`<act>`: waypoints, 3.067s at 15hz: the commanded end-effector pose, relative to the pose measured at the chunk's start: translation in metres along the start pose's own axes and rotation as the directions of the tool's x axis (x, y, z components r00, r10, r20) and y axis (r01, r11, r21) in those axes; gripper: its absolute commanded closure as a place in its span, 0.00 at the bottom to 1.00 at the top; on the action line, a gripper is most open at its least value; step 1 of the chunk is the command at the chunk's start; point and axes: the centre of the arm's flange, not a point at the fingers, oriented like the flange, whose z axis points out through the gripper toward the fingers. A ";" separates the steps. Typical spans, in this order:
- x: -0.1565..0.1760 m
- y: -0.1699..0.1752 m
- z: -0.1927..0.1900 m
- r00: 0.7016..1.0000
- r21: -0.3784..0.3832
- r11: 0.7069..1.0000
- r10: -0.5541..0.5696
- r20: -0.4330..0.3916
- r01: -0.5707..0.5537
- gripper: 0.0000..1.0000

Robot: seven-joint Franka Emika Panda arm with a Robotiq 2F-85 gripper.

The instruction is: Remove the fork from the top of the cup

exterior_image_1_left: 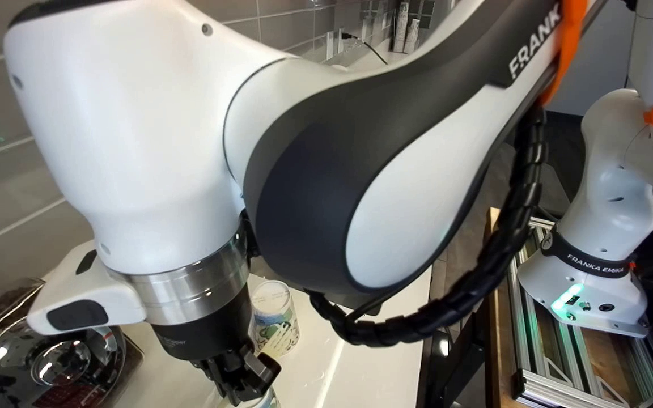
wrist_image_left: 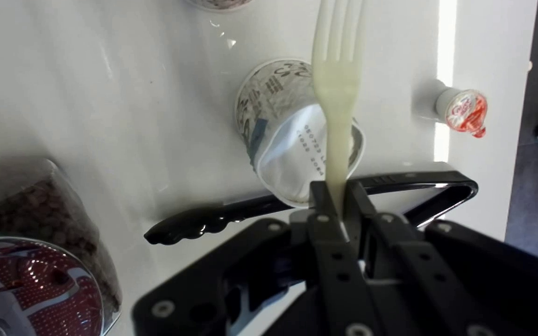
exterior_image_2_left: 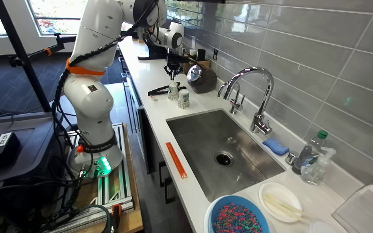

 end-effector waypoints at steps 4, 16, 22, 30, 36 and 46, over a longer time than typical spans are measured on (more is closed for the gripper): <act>0.017 0.004 0.009 0.999 -0.009 1.000 0.022 0.050 -0.022 0.97; 0.019 0.007 0.019 0.995 0.002 1.000 0.021 0.097 -0.021 0.97; 0.021 0.008 0.020 0.994 0.013 1.000 0.020 0.104 -0.022 0.97; 0.023 0.007 0.025 0.994 0.021 1.000 0.017 0.105 -0.020 0.97; 0.024 0.008 0.025 0.994 0.020 1.000 0.021 0.103 -0.023 0.60; 0.021 0.011 0.018 0.995 0.013 0.999 0.032 0.096 -0.033 0.00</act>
